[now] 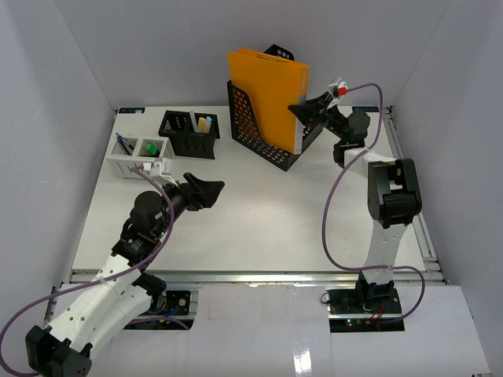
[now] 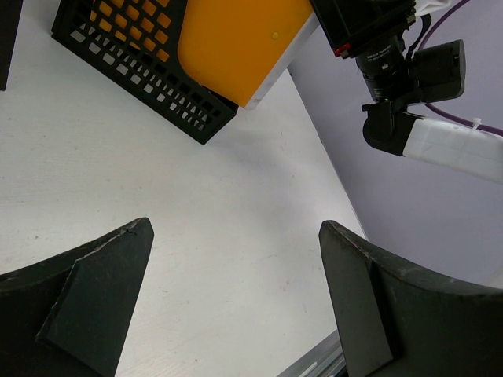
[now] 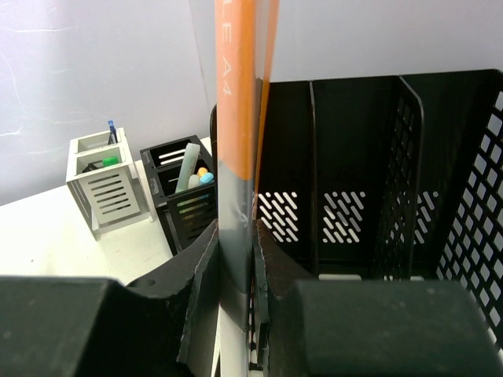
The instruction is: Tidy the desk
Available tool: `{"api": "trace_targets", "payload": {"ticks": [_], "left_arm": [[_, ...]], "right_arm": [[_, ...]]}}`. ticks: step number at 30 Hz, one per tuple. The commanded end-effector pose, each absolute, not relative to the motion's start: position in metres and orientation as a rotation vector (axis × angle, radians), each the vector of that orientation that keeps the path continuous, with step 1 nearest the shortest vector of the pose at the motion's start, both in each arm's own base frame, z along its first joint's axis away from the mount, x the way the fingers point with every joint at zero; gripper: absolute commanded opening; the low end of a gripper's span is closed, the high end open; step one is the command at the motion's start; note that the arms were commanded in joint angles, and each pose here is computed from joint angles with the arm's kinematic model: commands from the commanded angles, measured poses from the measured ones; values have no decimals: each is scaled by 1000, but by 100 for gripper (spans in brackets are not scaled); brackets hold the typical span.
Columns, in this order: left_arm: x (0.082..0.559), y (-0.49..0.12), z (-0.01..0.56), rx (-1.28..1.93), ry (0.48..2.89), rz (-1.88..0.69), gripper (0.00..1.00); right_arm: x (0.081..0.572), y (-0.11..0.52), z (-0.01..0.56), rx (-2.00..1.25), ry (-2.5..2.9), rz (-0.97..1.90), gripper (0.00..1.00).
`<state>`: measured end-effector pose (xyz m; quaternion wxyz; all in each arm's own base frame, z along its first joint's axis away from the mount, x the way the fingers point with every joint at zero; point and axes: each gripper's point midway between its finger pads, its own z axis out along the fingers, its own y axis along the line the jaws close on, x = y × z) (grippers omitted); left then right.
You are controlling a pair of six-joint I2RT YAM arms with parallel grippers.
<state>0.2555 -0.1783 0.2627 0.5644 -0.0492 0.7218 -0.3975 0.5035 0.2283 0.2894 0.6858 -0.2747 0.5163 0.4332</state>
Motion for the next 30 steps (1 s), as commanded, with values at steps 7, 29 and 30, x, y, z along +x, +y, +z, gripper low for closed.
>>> {"api": "trace_targets", "payload": {"ticks": [7,29,30], "left_arm": [[260,-181,270,-93,1684,-935,98],[263,-187,271,-92,1680,-962,98],[263,-187,271,-91,1679,-964,98]], "right_arm": [[469,220,386,-735,676,762,8],[433,213,433,-766,509,693,8],[433,213,435,-765,506,690,8]]}}
